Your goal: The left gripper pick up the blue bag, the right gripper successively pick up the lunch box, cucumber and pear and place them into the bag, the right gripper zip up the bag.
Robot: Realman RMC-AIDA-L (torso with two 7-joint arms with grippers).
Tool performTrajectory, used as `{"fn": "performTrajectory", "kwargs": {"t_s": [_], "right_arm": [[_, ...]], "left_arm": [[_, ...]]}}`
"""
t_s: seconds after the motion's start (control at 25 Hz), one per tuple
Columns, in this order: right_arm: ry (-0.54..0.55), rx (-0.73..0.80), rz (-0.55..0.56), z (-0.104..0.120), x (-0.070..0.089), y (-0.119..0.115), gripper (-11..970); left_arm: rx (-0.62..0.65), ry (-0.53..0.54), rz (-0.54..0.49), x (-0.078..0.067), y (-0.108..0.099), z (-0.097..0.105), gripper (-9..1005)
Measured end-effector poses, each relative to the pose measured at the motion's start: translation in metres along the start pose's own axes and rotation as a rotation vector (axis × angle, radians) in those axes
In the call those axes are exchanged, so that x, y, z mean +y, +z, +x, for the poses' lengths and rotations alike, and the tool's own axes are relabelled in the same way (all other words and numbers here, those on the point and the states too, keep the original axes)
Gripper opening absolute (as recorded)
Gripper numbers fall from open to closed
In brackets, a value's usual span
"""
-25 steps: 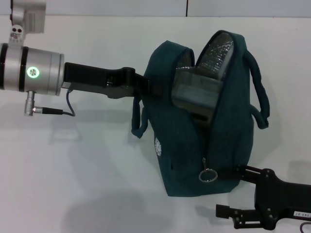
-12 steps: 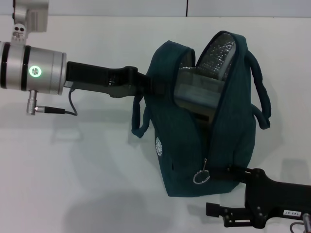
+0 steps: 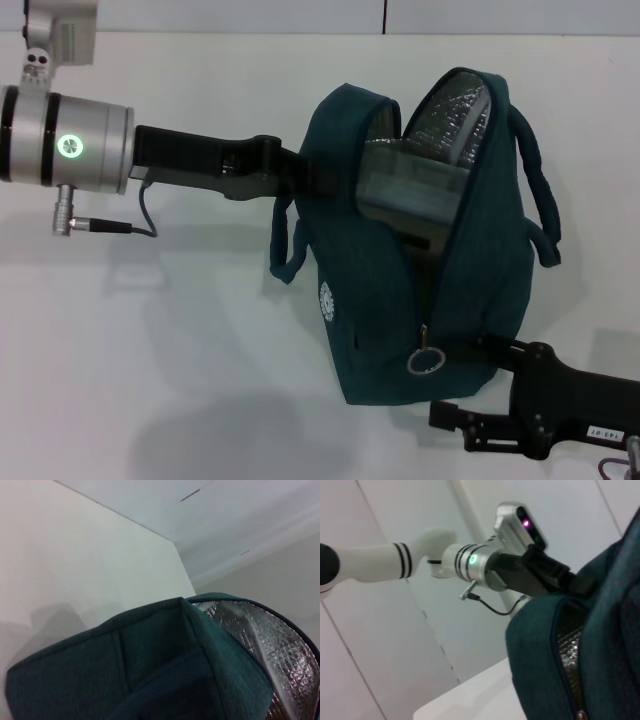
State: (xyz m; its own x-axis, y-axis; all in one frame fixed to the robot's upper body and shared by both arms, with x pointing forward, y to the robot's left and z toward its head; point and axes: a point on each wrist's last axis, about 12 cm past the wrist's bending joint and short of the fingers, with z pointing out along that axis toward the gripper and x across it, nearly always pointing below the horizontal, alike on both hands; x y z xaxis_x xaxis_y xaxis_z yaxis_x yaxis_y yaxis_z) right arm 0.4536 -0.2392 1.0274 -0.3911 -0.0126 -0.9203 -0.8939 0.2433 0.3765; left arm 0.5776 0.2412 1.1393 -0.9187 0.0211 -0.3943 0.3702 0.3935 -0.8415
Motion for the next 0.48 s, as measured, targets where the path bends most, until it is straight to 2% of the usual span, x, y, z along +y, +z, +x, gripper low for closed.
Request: {"fn": "performTrajectory", "kwargs": {"t_s": [0.48], "right_arm": [[-0.018,0.057,-0.015,-0.006,-0.007,0.013,853]], "left_arm": [[-0.006,0.007,0.019,-0.003,0.002,-0.003,47]]}}
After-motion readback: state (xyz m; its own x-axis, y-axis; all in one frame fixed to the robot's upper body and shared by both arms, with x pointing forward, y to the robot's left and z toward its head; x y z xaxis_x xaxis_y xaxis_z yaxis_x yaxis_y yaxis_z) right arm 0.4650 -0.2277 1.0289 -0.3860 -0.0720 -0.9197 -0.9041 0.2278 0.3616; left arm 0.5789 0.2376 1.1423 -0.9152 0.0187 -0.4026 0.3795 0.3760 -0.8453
